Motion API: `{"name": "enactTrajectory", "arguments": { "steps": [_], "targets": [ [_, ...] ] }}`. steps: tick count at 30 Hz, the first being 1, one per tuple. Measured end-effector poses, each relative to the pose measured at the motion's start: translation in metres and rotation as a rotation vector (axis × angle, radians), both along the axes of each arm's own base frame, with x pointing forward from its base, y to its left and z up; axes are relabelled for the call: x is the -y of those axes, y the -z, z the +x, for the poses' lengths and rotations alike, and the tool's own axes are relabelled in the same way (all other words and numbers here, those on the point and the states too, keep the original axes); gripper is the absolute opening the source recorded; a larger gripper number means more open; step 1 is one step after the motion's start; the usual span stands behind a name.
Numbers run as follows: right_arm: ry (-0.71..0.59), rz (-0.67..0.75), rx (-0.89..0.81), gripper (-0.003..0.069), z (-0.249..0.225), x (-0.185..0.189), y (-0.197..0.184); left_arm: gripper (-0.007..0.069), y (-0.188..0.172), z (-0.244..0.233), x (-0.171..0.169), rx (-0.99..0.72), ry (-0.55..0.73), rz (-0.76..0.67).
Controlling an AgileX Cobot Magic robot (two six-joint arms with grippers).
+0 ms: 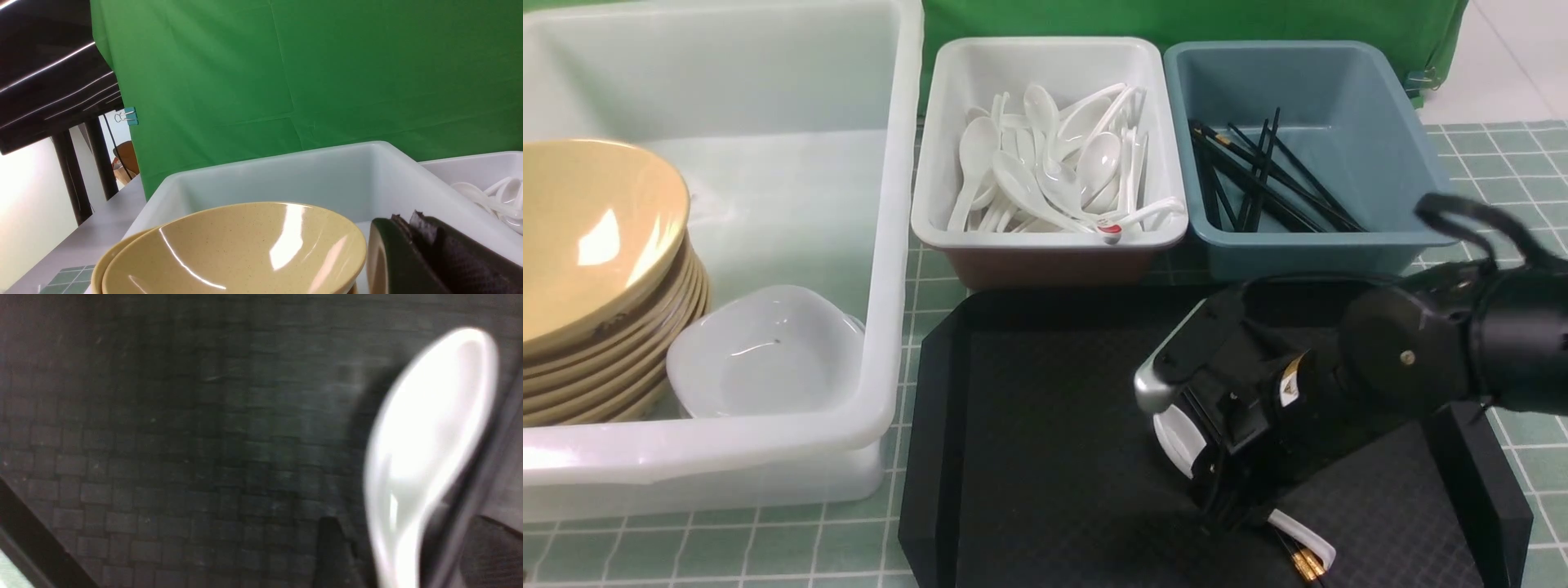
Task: On blue table put chopsticks spoon bowls plates into blue grey white boxes.
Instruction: 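Reach down and grasp the white spoon resting in the bowl with the right gripper, then place the white spoon into the bin of spoons with the right gripper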
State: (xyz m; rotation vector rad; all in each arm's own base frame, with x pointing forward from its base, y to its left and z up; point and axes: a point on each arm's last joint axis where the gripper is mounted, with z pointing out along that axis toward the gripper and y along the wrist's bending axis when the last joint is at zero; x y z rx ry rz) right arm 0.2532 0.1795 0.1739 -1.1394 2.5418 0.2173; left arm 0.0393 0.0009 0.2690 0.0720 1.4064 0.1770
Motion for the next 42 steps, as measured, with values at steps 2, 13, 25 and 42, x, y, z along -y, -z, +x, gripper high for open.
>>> {"name": "enactTrajectory", "arguments": {
  "steps": [2, 13, 25, 42],
  "targets": [
    [-0.007, -0.024, -0.03, 0.0328, 0.002, -0.001, 0.013, 0.0004, 0.0, 0.0, 0.0, 0.0, 0.0, 0.0],
    [-0.028, 0.042, -0.088, 0.0125, 0.006, -0.014, -0.025, 0.0004, 0.0, 0.0, 0.0, 0.001, 0.0, 0.0],
    [0.065, 0.461, 0.737, 0.0125, 0.094, -0.055, -0.15, 0.0004, 0.0, 0.0, 0.0, 0.003, -0.001, 0.0],
    [0.172, 0.166, 0.065, 0.0424, 0.144, -0.006, -0.093, 0.0004, 0.0, 0.0, 0.0, 0.004, -0.001, 0.0]
  ]
}}
